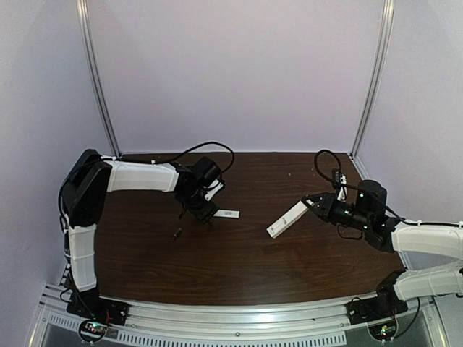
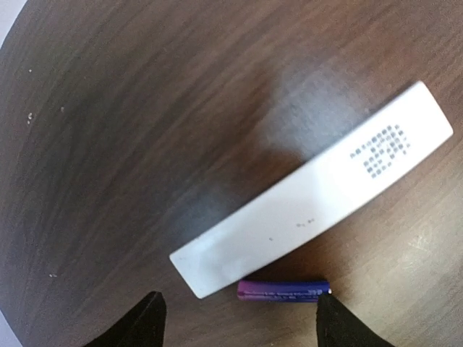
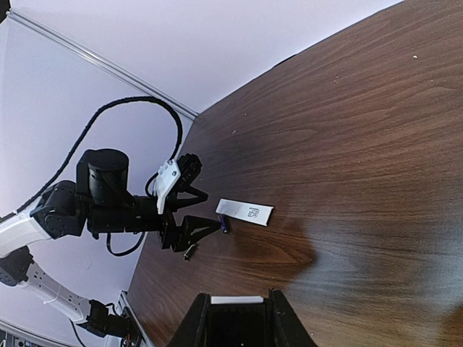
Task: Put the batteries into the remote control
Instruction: Move the battery to the center of the board, then pick up the battery from the center of the board.
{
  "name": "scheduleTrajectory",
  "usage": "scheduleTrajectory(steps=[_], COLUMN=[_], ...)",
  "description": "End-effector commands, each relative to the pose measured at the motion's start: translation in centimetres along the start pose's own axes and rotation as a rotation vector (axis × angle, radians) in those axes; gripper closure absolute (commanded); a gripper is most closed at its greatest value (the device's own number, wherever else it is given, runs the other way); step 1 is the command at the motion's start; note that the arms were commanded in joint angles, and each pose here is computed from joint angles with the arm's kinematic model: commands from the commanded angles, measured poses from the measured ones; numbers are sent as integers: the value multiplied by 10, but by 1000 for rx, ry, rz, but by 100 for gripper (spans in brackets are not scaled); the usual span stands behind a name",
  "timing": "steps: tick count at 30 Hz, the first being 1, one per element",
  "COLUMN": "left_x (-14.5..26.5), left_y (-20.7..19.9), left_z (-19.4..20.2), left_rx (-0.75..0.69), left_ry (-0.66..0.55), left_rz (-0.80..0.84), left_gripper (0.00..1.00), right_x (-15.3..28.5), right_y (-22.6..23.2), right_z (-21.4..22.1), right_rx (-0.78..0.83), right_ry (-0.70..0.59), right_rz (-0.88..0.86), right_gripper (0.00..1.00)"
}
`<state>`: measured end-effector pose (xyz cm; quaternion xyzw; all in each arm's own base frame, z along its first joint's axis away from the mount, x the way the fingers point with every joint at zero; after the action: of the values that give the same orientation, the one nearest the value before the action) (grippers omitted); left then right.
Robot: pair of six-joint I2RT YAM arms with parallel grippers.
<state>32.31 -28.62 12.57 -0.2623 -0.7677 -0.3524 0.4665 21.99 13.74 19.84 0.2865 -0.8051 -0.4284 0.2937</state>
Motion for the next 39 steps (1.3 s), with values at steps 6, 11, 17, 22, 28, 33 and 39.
scheduleTrajectory(steps=[6,11,17,22,28,33,39], left_x=[28,34,30,18,11,-2,-9], left_y=[25,15,12,22,22,20,18], left_z=[-20,-8,-3,-5,-14,-14,-12], left_rx=[-171,-387,-669,-737,-775,-786,-791], left_ry=[-145,-189,-219,-202,-229,-209,-190], left_rz=[123,279,302,343,360,380,405], left_gripper=[32,37,39,45,54,62,64], right_x=[3,3,-2,-2,-2,-2,-1], right_y=[-1,0,0,0,0,-1,-1], right_z=[-1,-1,-1,-2,-1,-2,-2], right_rx=[15,26,24,19,20,19,18], right_ry=[-22,-13,3,-2,1,-3,-3], right_rz=[-6,-18,-36,-37,-35,-31,-30], right_gripper=[100,100,100,100,100,100,100])
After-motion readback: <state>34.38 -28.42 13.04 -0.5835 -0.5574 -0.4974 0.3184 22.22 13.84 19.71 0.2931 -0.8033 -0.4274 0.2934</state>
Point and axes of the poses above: each gripper's point midway between its finger pads, its own x axis back along the fingers, its own y axis along the line the jaws close on, z = x × y, the point moved 10 cm from there along x, back along the fingers, and after that the axes turned 9 degrees about -x, right-handed, at the moved point
